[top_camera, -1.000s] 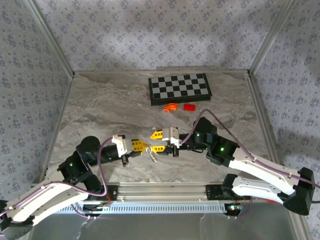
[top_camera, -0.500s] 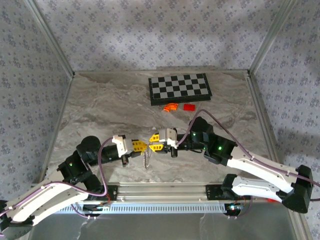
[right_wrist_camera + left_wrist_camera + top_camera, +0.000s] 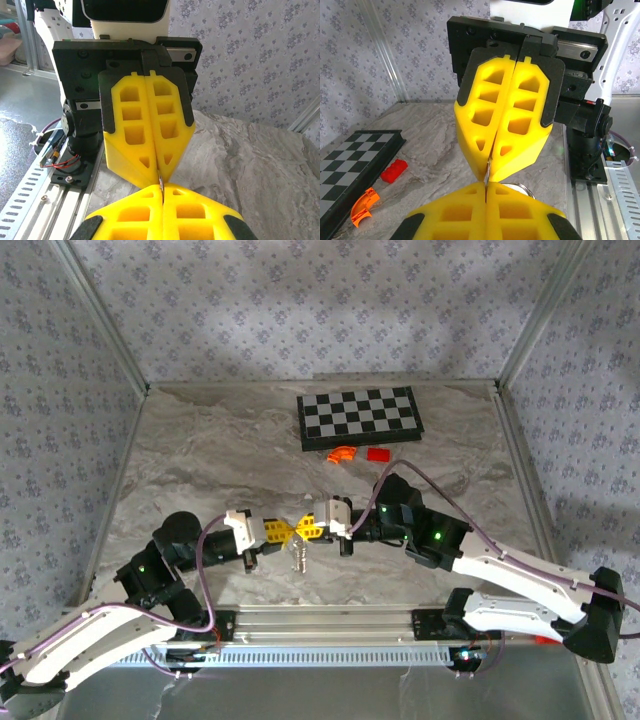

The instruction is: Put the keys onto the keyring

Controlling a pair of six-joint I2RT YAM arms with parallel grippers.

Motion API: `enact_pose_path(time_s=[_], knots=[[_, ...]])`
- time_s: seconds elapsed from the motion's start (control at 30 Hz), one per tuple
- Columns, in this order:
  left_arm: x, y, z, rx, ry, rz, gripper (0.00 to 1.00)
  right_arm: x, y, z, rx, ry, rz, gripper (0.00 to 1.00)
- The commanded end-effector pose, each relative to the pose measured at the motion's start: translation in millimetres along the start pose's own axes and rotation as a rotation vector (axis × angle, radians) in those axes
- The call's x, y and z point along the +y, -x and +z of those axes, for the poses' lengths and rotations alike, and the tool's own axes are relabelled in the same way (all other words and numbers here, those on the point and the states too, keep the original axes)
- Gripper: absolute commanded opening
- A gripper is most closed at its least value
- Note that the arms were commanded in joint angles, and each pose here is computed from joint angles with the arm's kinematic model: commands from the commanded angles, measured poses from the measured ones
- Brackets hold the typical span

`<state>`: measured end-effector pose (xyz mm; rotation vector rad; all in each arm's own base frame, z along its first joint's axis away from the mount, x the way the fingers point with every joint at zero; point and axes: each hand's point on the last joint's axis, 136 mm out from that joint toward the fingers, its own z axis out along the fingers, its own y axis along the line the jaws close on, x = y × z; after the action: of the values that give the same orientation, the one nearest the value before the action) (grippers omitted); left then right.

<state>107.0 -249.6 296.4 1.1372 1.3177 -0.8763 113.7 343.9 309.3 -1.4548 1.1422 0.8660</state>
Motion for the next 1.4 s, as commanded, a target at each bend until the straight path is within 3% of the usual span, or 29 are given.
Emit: enact_pose_path(time_s=[0.0,0.13,0.7,1.37], knots=[[-3,30,-6,-0.091,-0.015,0.036,0.09,-2,17,-5,-0.049,-0.015,-0.031,0.00],[-6,35,-9,-0.119,-0.025,0.038,0.17,4,30,-11,-0.115,0.014,-0.026,0.00],[-13,46,-14,-0.176,-0.059,0.037,0.19,10,41,-13,-0.185,0.064,-0.004,0.00],[-12,40,-10,-0.181,-0.061,0.023,0.00,13,39,-4,-0.174,0.083,-0.001,0.00]])
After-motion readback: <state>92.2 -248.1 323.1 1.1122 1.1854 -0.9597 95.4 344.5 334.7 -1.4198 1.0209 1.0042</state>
